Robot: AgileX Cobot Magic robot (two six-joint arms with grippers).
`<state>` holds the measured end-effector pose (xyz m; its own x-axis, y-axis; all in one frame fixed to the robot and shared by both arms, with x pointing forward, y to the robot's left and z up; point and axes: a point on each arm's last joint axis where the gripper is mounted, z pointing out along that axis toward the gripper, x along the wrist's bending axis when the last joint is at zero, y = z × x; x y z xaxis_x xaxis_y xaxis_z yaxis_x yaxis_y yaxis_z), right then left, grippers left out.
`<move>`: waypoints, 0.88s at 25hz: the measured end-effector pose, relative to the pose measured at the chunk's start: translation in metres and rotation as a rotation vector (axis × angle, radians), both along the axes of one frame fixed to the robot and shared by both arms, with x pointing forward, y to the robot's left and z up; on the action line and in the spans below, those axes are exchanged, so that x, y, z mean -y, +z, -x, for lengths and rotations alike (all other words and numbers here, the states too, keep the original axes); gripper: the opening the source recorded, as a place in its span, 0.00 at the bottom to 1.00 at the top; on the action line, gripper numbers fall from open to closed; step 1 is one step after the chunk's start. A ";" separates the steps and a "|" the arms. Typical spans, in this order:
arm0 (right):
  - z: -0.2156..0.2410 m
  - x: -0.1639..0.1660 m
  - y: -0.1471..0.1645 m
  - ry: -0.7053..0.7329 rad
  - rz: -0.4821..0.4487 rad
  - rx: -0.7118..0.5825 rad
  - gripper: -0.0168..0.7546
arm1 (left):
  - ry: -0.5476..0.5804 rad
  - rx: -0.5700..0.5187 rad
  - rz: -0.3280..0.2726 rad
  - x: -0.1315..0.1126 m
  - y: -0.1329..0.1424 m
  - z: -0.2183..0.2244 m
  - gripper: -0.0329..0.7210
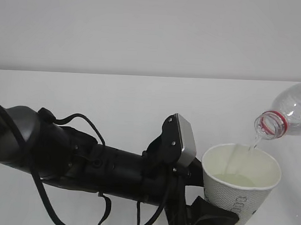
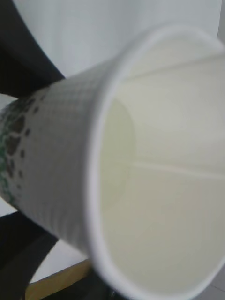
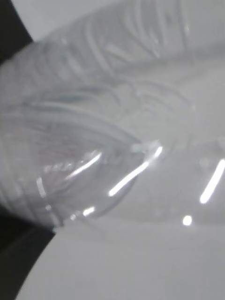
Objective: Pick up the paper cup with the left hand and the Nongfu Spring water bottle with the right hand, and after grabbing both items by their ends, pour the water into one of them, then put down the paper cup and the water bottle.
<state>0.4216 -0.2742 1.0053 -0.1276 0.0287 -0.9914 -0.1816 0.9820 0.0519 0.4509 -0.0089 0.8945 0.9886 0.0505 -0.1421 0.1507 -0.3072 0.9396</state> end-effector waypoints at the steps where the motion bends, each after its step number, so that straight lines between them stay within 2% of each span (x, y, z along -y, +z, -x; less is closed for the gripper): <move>1: 0.000 0.000 0.000 0.000 0.000 0.000 0.57 | 0.000 0.000 0.000 0.000 0.000 0.000 0.70; 22: 0.000 0.000 0.000 0.001 0.006 0.002 0.57 | 0.001 0.000 -0.002 0.000 0.000 0.000 0.70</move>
<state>0.4216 -0.2742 1.0053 -0.1258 0.0229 -0.9918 -0.1825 0.9821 0.0458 0.4510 -0.0089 0.8943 0.9886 0.0514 -0.1418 0.1507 -0.3086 0.9392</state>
